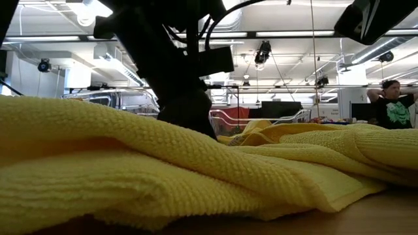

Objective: Sort microfiber towel by color & place in baskets
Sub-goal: Put the yellow microfiber towel into the right transparent bin

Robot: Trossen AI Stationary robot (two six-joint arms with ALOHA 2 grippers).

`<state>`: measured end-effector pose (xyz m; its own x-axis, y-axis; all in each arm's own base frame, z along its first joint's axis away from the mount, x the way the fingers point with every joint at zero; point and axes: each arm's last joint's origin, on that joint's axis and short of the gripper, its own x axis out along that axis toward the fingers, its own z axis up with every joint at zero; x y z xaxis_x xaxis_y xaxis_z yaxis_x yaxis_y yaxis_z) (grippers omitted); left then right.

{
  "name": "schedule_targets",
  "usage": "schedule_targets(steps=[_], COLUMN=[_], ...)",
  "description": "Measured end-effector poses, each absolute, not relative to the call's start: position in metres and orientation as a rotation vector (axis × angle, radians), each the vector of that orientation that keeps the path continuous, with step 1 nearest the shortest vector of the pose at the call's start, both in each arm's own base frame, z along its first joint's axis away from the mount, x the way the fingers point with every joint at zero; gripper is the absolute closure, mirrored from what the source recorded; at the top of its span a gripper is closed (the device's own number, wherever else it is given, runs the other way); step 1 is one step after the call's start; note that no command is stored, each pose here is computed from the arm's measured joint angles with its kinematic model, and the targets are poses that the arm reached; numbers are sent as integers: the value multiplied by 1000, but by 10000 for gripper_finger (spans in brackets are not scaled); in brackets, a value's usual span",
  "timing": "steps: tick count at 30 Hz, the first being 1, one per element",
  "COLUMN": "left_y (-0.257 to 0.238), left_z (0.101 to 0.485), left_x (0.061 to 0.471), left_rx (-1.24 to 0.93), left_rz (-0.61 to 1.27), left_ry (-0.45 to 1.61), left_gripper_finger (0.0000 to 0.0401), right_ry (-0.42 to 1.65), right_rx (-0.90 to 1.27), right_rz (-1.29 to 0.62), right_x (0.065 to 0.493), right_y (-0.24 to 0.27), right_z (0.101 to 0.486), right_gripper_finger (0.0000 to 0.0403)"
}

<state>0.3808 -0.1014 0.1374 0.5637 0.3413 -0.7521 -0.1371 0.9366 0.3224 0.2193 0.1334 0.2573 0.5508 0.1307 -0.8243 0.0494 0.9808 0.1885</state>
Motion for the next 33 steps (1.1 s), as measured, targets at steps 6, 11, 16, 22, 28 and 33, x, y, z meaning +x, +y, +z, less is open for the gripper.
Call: schedule_targets(steps=[6, 11, 16, 22, 28, 33], left_y=[-100, -99, -94, -86, -75, -65], left_z=[156, 196, 249, 312, 358, 386], left_x=[381, 374, 358, 334, 313, 303], left_rx=[297, 286, 273, 249, 277, 305], left_rz=[325, 306, 296, 281, 289, 300], left_ry=[878, 781, 647, 427, 244, 156], left_gripper_finger=[400, 401, 401, 401, 401, 401], right_ry=[976, 948, 904, 847, 835, 839], right_rx=[186, 142, 81, 7, -27, -39], right_rz=[32, 11, -54, -144, -158, -154], right_x=[220, 221, 221, 222, 223, 223], right_y=[133, 132, 129, 126, 125, 124], right_z=[257, 258, 258, 259, 260, 260], right_gripper_finger=[390, 390, 390, 390, 390, 390])
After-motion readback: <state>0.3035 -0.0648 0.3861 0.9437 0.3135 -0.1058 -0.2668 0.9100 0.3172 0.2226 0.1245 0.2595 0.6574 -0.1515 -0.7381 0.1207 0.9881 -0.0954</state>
